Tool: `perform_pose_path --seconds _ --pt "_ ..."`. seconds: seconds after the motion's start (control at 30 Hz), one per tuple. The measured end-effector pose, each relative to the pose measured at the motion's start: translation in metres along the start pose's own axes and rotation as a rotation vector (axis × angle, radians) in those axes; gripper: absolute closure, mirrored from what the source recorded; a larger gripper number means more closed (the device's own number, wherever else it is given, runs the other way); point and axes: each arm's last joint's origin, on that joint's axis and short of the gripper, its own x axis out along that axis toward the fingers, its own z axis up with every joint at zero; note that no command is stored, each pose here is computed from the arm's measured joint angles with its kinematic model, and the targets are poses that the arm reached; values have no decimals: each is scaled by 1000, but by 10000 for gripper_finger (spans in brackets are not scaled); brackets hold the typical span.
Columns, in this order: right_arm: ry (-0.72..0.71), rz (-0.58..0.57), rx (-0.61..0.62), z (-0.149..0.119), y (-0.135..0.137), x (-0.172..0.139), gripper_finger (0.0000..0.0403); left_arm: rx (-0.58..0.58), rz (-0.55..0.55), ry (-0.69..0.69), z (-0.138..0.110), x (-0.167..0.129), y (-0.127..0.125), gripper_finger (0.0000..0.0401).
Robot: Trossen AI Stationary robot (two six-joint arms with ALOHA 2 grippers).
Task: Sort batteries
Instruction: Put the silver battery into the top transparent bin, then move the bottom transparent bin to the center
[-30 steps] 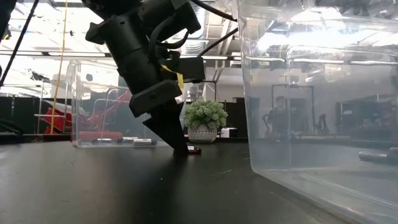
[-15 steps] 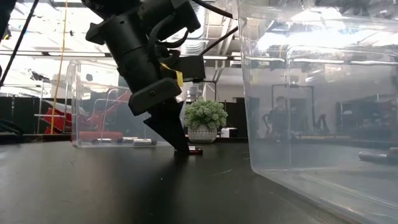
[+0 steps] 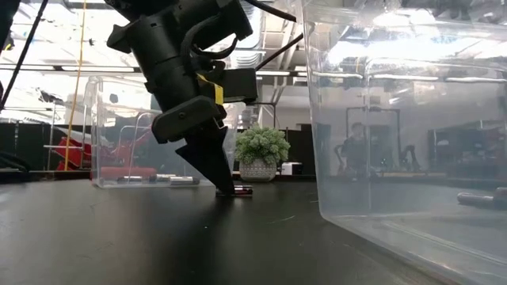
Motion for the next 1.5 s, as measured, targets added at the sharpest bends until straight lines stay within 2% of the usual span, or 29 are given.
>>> perform_pose_path --seconds 0.23,0.5,0.77,1.03,1.27,1.43,1.5 --pt "0 0 0 0 0 0 245 18 -11 -46 6 -11 -1 388" --pt "0 0 0 0 0 0 245 40 12 -177 21 -49 2 388" --pt "0 0 0 0 0 0 245 4 181 -336 31 -120 23 393" --pt "6 0 -1 -1 0 0 245 -154 349 -384 19 -181 61 399" --pt "6 0 -8 -1 0 0 245 -327 464 -220 -3 -187 99 399" --pt "23 -2 3 -2 0 4 245 -303 487 -177 -3 -179 103 400" --pt "63 -48 32 -4 -1 15 245 -291 486 -192 0 -178 102 401"
